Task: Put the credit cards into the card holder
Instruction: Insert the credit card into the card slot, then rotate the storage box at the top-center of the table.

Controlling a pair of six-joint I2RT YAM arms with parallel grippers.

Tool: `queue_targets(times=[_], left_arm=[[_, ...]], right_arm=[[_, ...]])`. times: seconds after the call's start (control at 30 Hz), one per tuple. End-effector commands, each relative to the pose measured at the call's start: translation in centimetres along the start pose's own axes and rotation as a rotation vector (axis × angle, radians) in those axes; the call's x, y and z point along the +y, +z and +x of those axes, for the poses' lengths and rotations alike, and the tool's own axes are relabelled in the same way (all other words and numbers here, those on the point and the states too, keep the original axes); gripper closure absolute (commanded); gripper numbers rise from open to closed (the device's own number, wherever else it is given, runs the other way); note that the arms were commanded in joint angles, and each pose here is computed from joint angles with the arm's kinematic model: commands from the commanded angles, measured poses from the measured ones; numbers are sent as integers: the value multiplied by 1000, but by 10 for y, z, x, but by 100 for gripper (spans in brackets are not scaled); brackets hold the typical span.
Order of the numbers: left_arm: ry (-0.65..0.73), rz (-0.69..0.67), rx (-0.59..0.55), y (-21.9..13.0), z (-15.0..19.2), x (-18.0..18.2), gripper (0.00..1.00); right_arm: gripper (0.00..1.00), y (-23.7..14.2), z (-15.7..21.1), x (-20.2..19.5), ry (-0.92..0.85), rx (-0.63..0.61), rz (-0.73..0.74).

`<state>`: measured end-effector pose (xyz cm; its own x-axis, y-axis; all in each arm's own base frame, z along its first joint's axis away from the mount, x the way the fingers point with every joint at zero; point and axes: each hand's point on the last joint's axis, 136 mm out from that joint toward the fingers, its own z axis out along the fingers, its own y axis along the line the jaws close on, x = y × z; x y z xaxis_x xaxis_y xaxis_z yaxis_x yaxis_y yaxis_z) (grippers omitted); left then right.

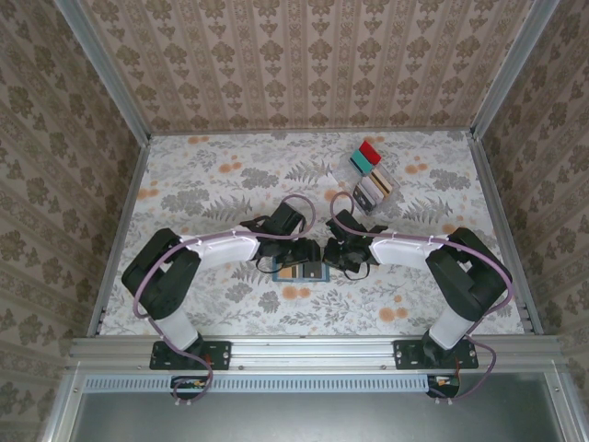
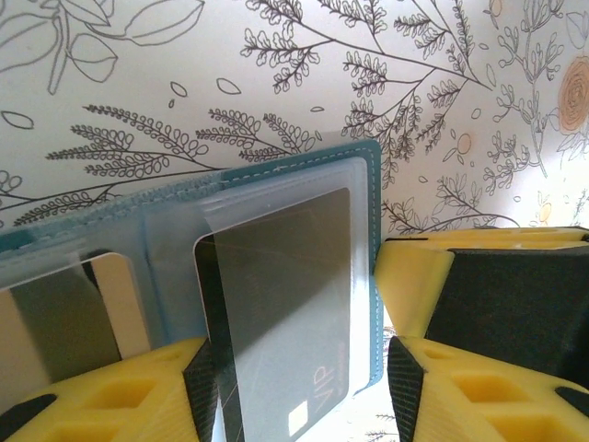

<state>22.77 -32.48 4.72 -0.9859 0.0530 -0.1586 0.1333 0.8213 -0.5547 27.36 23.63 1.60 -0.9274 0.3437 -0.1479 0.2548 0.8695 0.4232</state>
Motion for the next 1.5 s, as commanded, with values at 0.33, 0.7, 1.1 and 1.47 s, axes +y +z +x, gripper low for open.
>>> queue_targets(times=[0.33, 0.7, 1.1, 1.47], left_arm=[[25, -9, -61, -17, -4, -1, 37], [47, -5, -160, -43, -15, 1, 30], [50, -11, -323, -82, -38, 10, 24], [54, 10, -447, -115, -56, 14, 8]], right_arm=[[88, 3, 15, -16, 14, 48, 42], [75, -44, -12, 13, -50, -44, -21], [59, -148, -104, -10, -97, -301, 30], [45, -169, -203, -48, -34, -341, 69]])
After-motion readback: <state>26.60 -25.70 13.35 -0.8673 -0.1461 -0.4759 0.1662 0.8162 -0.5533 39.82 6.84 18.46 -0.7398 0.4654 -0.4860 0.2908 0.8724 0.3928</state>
